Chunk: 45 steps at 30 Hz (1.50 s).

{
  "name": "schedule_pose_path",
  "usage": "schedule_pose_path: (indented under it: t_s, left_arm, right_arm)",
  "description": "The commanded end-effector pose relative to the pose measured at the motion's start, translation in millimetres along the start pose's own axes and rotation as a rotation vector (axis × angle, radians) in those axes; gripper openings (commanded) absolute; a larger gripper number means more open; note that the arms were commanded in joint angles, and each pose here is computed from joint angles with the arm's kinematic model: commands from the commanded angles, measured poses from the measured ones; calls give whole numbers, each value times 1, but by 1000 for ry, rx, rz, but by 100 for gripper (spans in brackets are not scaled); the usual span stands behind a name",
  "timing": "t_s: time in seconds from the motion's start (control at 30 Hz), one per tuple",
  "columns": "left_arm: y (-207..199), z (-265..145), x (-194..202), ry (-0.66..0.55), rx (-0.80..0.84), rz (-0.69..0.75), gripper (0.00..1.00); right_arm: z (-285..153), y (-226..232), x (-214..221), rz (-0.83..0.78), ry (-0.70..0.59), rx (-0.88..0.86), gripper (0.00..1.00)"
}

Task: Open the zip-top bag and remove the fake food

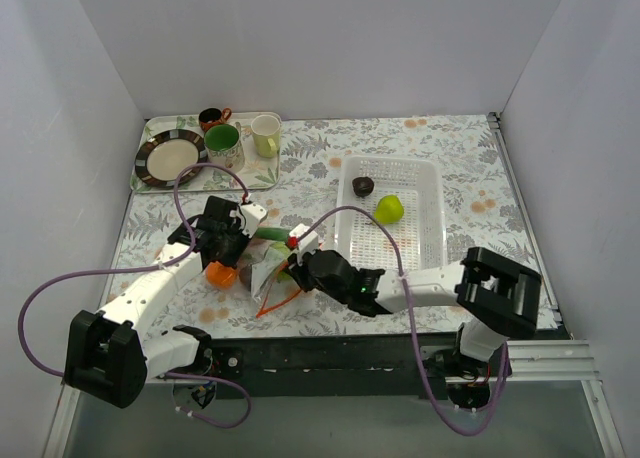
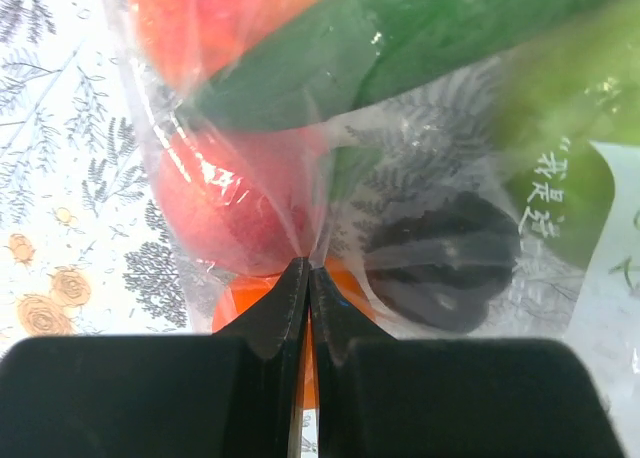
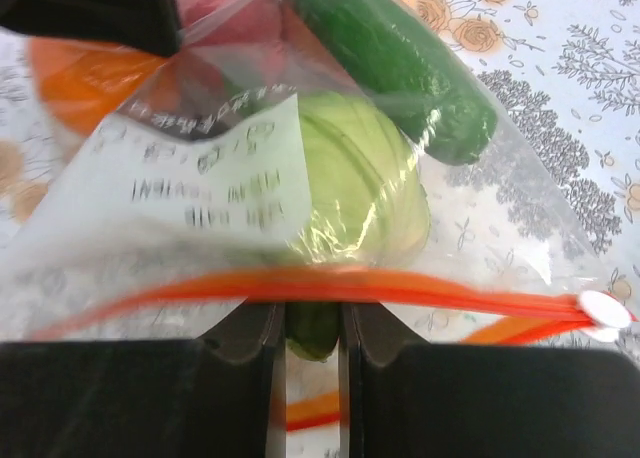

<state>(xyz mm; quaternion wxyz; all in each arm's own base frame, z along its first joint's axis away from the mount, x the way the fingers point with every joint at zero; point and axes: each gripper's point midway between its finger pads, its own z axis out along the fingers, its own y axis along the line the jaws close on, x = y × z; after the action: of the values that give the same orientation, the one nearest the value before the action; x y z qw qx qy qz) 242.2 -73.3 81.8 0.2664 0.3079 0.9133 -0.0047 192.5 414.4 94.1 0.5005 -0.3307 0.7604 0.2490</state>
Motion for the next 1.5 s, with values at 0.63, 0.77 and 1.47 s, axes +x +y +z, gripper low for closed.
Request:
schedule_pose_path:
  t_s: [0.63,0.77,1.47]
  left_arm:
    - [8,6,-22,-15,-18,-43,0]
    - [7,4,-25,-23,-13,-47,0]
    - [0,6,-22,-15,20,-57,0]
  right_arm:
    - [-181,-123,-100,182,-267,376,20]
    - [-188,-176,-77,154,-156,673,20]
    - [-154,-156,-92,88,-16,491,94]
